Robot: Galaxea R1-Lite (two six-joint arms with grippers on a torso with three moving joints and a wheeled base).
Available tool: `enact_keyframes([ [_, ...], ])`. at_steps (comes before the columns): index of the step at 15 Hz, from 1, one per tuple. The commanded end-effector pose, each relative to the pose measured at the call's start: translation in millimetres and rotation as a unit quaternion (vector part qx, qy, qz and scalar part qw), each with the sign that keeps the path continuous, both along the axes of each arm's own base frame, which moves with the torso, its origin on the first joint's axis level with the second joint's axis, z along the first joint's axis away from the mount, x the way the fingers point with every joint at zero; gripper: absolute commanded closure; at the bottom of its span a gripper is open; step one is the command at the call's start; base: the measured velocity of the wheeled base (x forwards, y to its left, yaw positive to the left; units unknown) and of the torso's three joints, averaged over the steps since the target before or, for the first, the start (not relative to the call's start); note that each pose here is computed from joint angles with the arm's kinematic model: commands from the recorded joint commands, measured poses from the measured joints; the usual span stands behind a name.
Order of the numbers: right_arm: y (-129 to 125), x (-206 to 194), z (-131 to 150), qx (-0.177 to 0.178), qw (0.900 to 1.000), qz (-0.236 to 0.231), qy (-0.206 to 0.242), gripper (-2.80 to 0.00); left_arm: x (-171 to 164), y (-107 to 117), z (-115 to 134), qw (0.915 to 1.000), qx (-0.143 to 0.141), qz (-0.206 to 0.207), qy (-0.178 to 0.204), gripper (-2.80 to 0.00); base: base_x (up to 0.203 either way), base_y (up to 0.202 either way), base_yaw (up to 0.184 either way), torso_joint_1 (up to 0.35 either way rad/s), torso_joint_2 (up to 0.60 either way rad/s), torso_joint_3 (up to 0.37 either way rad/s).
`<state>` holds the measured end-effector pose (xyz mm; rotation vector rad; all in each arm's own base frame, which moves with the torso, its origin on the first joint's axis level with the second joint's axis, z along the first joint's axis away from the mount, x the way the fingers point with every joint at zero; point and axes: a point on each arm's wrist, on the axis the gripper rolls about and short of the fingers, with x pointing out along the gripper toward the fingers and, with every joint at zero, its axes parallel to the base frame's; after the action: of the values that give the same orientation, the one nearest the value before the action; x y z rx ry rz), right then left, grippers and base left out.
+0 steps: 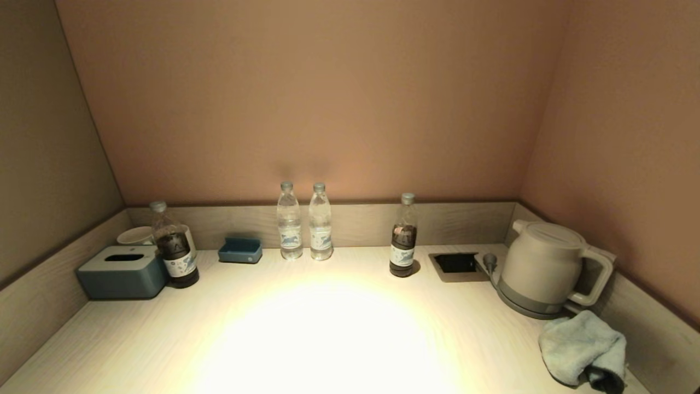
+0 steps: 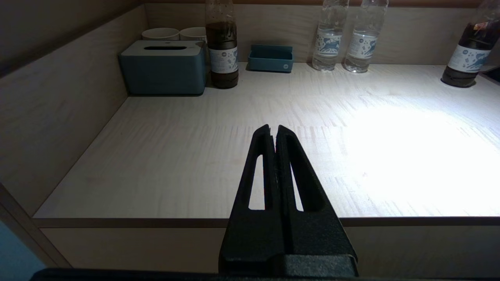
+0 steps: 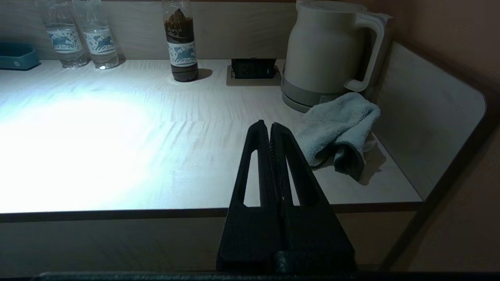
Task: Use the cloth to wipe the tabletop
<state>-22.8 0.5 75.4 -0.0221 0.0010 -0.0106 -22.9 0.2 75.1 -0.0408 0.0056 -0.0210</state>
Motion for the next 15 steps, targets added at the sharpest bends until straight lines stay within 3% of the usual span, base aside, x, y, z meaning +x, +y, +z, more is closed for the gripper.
enact_keyframes([
  [1, 0.0, 0.0, 0.0, 0.002, 1.0, 0.0, 0.0, 0.0, 0.0, 0.0, 0.1, 1.0, 0.0, 0.0, 0.0, 0.0, 0.0, 0.0, 0.0, 0.0, 0.0, 0.0],
  [15, 0.0, 0.0, -0.1, 0.007, 1.0, -0.001, 0.0, 0.0, 0.0, 0.0, 0.2, 1.0, 0.0, 0.0, 0.0, 0.0, 0.0, 0.0, 0.0, 0.0, 0.0, 0.0],
])
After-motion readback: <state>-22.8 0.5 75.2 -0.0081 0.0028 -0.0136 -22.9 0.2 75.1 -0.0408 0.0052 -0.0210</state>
